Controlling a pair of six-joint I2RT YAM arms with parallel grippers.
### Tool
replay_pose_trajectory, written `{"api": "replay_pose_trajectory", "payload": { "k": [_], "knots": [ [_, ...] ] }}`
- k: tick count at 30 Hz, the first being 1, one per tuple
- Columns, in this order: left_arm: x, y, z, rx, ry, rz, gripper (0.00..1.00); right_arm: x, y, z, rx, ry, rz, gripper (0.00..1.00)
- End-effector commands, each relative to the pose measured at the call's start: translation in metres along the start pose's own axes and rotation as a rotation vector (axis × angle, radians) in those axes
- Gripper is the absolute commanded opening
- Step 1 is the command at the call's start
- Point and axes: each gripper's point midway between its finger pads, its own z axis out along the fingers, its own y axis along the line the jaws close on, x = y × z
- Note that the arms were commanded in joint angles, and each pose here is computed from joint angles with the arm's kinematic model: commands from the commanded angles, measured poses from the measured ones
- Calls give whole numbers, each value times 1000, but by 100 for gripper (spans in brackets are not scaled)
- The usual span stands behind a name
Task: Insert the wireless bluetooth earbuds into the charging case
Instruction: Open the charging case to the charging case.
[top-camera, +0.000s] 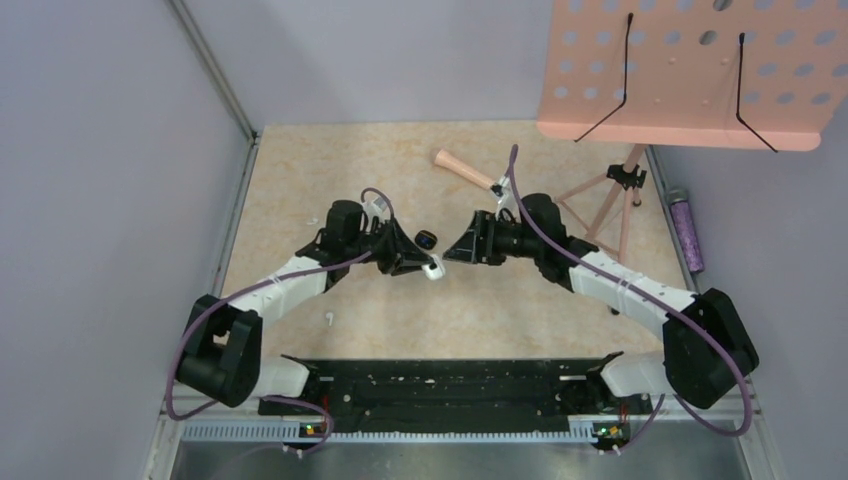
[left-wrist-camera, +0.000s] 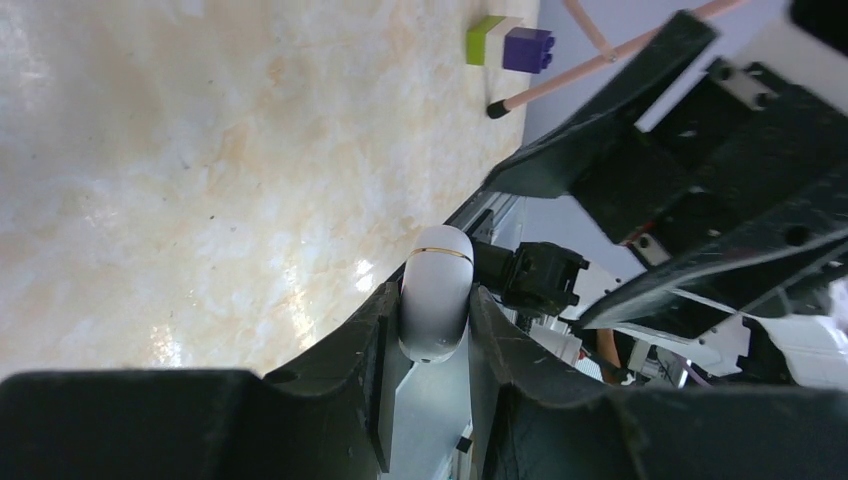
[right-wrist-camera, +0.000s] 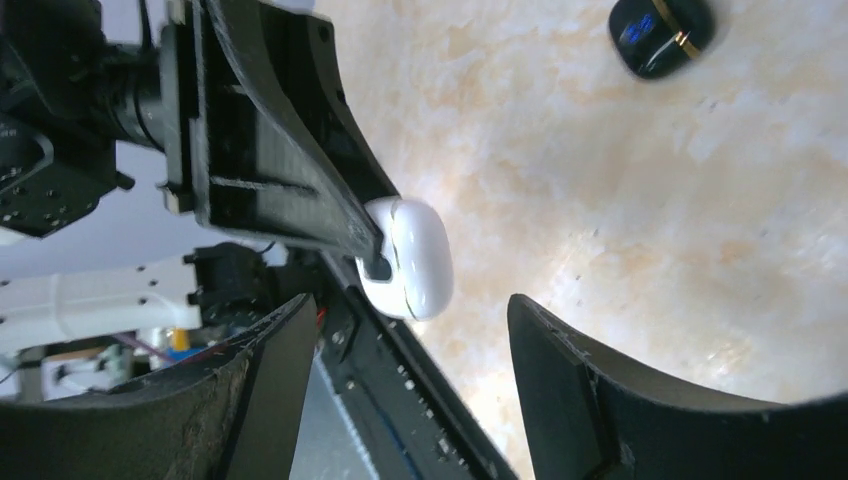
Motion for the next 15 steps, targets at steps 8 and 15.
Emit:
{"api": "replay_pose_trajectory", "payload": {
  "k": [8,15],
  "knots": [
    [-15,-68,-20,207,-44,158,0,-10,33,-2,-215,-60,92,67],
    [-11,-79,-26,251,-32,187,0,-8,15,6,-174,-73,140,66]
  ]
}}
